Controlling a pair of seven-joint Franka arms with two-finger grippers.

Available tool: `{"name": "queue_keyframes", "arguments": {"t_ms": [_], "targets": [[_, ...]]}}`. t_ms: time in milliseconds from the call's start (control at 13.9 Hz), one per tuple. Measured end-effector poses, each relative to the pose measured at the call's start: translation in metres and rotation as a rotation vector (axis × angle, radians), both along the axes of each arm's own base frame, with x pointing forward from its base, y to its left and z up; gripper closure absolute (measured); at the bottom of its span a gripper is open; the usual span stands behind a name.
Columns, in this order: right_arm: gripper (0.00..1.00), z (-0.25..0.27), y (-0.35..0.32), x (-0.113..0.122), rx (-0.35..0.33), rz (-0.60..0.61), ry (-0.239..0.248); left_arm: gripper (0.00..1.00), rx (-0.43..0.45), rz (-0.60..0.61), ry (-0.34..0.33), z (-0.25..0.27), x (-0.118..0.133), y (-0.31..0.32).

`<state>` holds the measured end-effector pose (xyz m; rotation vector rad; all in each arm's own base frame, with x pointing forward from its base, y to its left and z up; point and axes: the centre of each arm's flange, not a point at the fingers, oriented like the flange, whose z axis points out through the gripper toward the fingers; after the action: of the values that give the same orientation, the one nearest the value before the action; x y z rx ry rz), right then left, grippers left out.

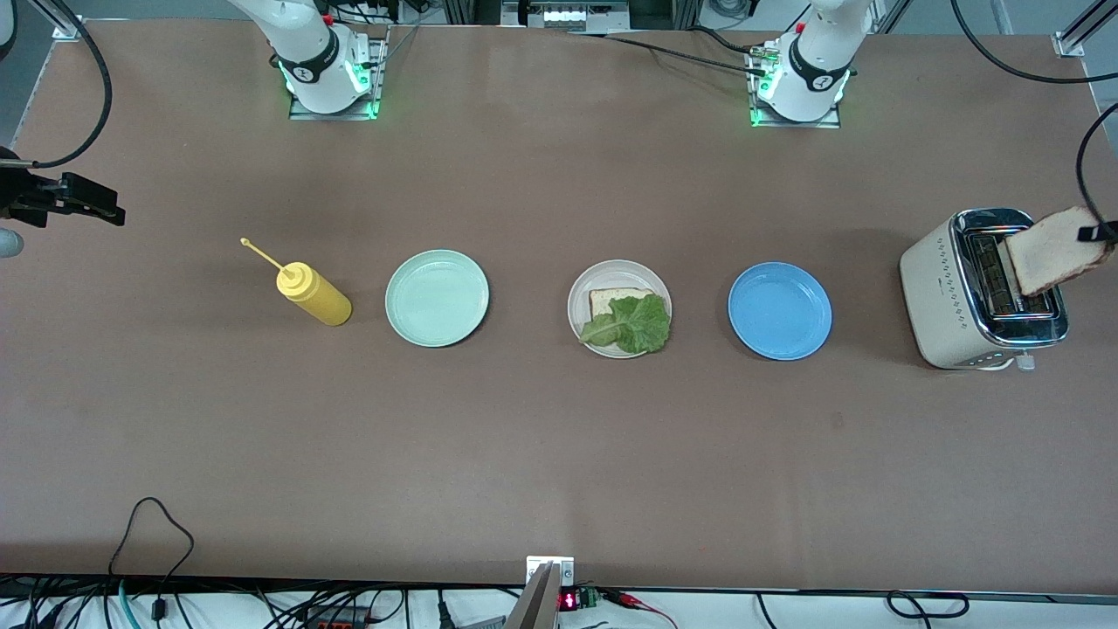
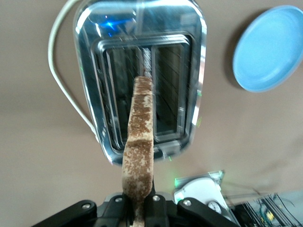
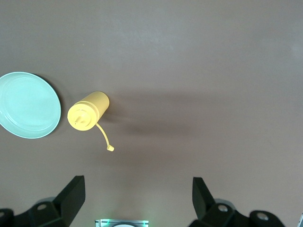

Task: Make sandwich in beige plate with both arms
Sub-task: 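Grasp the toaster bread slice and lift it with the left gripper, then carry the bread slice over the lettuce with the left gripper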

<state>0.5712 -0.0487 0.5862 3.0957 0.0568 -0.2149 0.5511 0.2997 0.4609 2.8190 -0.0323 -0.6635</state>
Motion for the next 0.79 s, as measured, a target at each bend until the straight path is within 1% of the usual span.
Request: {"name": "queue_keyframes", "arguments": {"t_ms": [72, 215, 359, 431, 574, 646, 790], "targets": [[0.0, 0.0, 0.0, -0.001, -0.001, -0.017, 0.006, 0.9, -0.009, -0.008, 0.01, 0.013, -0.001, -0.006], [0.0, 0.002, 0.001, -0.003, -0.003, -0.03, 0.01, 0.9, -0.013, -0.039, 0.008, 0.039, 0.003, -0.025], [0.0, 0.003, 0.009, -0.003, -0.004, -0.023, 0.009, 0.9, -0.029, -0.103, 0.014, 0.068, 0.009, -0.066], [0.0, 0.003, 0.011, -0.003, -0.004, -0.023, 0.009, 0.9, -0.054, -0.146, 0.01, 0.078, 0.014, -0.094], [0.0, 0.004, 0.01, -0.004, -0.005, -0.026, 0.007, 0.9, -0.145, -0.233, 0.003, 0.082, 0.027, -0.158], [0.0, 0.004, 0.008, -0.004, -0.005, -0.03, 0.006, 0.9, -0.191, -0.258, 0.013, 0.076, 0.034, -0.195], [0.0, 0.005, 0.006, -0.004, -0.005, -0.034, 0.005, 0.9, -0.259, -0.254, 0.058, 0.058, 0.046, -0.26]]}}
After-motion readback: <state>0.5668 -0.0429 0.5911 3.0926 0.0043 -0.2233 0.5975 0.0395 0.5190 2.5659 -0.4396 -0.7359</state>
